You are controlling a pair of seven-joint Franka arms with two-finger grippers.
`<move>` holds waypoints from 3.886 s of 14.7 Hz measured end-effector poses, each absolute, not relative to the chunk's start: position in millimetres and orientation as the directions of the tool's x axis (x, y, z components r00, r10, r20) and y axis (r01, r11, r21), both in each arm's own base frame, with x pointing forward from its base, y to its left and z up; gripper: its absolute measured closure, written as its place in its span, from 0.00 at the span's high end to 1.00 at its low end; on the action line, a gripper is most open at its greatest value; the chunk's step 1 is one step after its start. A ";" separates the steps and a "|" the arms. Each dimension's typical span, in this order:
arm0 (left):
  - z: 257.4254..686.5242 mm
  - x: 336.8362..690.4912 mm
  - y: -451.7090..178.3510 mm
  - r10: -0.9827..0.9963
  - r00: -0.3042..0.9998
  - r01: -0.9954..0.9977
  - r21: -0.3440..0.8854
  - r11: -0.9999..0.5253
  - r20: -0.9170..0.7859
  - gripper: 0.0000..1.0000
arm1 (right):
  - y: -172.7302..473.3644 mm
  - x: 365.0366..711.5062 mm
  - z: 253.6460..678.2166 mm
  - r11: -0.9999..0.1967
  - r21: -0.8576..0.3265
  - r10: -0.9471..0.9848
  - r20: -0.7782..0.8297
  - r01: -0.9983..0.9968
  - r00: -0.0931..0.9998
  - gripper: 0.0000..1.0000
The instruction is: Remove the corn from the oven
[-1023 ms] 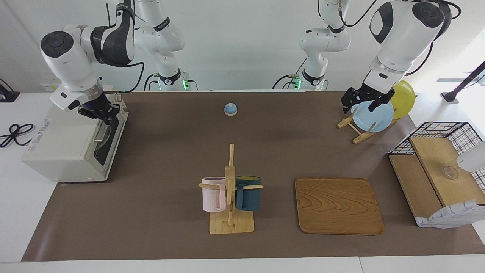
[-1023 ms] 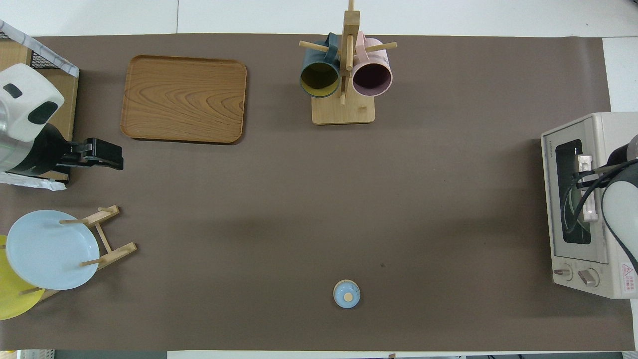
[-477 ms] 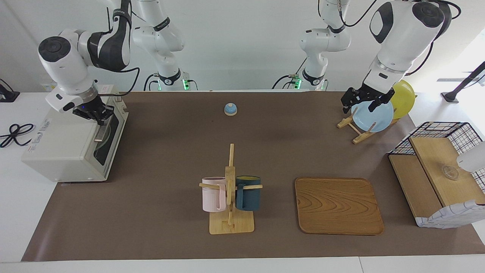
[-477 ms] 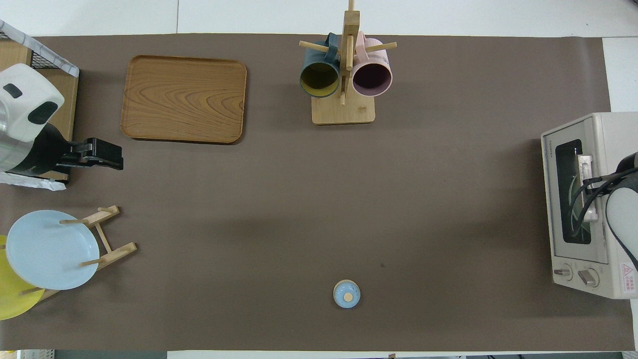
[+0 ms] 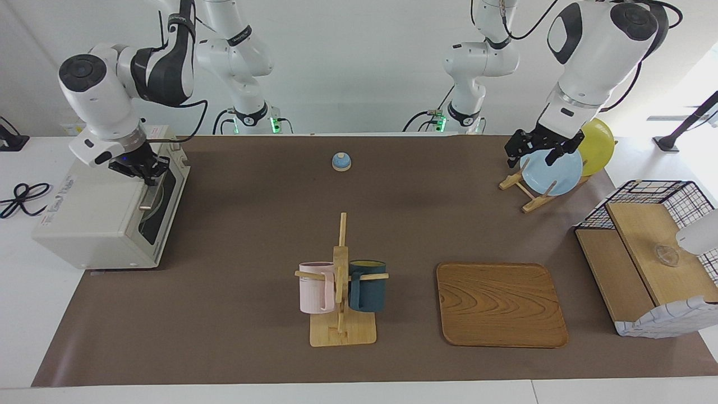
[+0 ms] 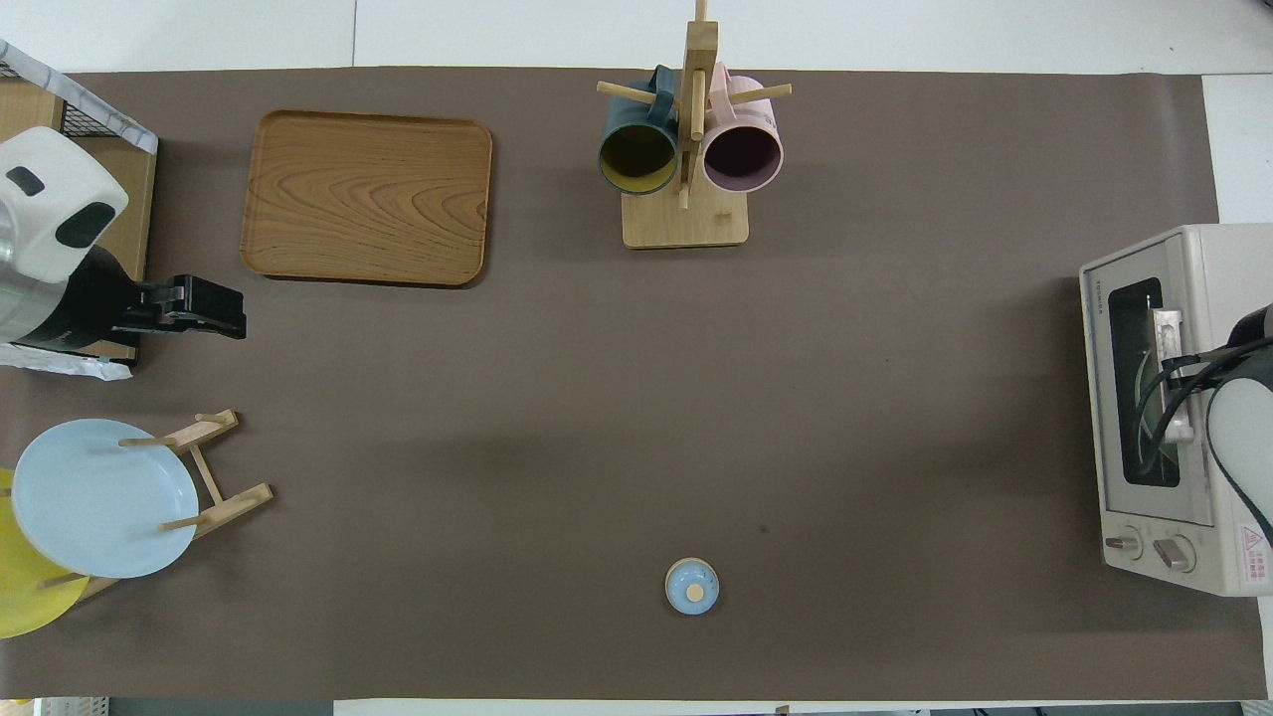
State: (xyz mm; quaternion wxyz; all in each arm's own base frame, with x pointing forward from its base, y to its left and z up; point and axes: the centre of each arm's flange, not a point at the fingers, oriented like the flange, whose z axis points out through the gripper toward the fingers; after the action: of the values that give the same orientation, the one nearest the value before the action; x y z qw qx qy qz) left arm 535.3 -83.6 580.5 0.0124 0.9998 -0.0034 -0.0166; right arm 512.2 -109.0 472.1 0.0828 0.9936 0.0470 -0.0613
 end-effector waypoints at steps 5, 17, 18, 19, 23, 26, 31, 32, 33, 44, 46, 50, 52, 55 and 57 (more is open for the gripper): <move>580.5 535.3 -83.6 -0.007 0.999 -0.006 0.025 -1.000 -0.033 1.00 | -101.7 512.5 471.4 -0.985 0.169 0.020 -0.118 0.040 0.993 0.01; 580.5 535.3 -83.6 -0.007 0.999 -0.006 0.025 -1.000 -0.033 1.00 | -78.9 512.6 465.3 -0.984 0.171 0.024 -0.110 0.043 0.994 0.01; 580.5 535.3 -83.6 -0.007 0.999 -0.006 0.025 -1.000 -0.033 1.00 | -70.7 513.0 462.8 -0.984 0.172 0.023 -0.111 0.042 0.994 0.01; 580.5 535.3 -83.6 -0.007 0.999 -0.006 0.025 -1.000 -0.033 1.00 | -62.5 513.3 460.0 -0.984 0.174 0.020 -0.110 0.039 0.994 0.01; 580.5 535.3 -83.6 -0.007 0.999 -0.006 0.025 -1.000 -0.033 1.00 | -33.6 515.8 443.9 -0.986 0.163 0.019 -0.111 0.037 0.994 0.01; 580.5 535.3 -83.6 -0.007 0.999 -0.006 0.025 -1.000 -0.033 1.00 | -25.5 518.3 432.5 -0.991 0.131 0.020 -0.111 0.035 0.994 0.01; 580.5 535.3 -83.6 -0.007 0.999 -0.006 0.025 -1.000 -0.033 1.00 | -4.4 521.3 399.3 -0.995 0.097 0.024 -0.089 0.032 0.996 0.01; 580.5 535.3 -83.6 -0.007 0.999 -0.006 0.025 -1.000 -0.033 1.00 | -0.1 521.3 390.9 -0.995 0.094 0.025 -0.080 0.033 0.996 0.01; 580.5 535.3 -83.6 -0.007 0.999 -0.006 0.025 -1.000 -0.033 1.00 | 3.0 521.2 382.9 -0.995 0.090 0.028 -0.071 0.034 0.997 0.01; 580.5 535.3 -83.5 -0.007 0.999 -0.006 0.025 -1.000 -0.033 1.00 | 16.7 523.3 295.8 -0.996 0.064 0.052 -0.058 0.055 0.997 0.01; 580.5 535.3 -83.5 -0.007 0.999 -0.006 0.025 -1.000 -0.033 1.00 | 16.7 523.2 295.6 -0.996 0.064 0.051 -0.058 0.055 0.997 0.01; 580.5 535.3 -83.5 -0.007 0.999 -0.006 0.025 -1.000 -0.033 1.00 | 14.3 523.7 296.3 -0.999 0.044 0.003 -0.057 0.005 0.998 0.01; 580.5 535.3 -83.5 -0.007 0.999 -0.006 0.025 -1.000 -0.033 1.00 | 13.4 524.2 297.0 -0.999 0.033 -0.015 -0.062 -0.013 0.998 0.01; 580.5 535.3 -83.5 -0.007 0.999 -0.006 0.025 -1.000 -0.033 1.00 | 16.9 526.6 303.0 -0.998 0.036 -0.045 -0.088 -0.042 0.995 0.01; 580.5 535.3 -83.5 -0.007 0.999 -0.006 0.025 -1.000 -0.033 1.00 | 24.5 530.5 311.6 -0.998 0.038 -0.054 -0.098 -0.050 0.994 0.01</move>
State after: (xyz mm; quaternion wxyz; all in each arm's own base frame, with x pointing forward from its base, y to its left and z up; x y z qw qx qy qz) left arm 535.3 -83.5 580.5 0.0124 0.9998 -0.0033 -0.0165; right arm 530.5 24.5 311.6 0.0178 0.9983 -0.0261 -0.0498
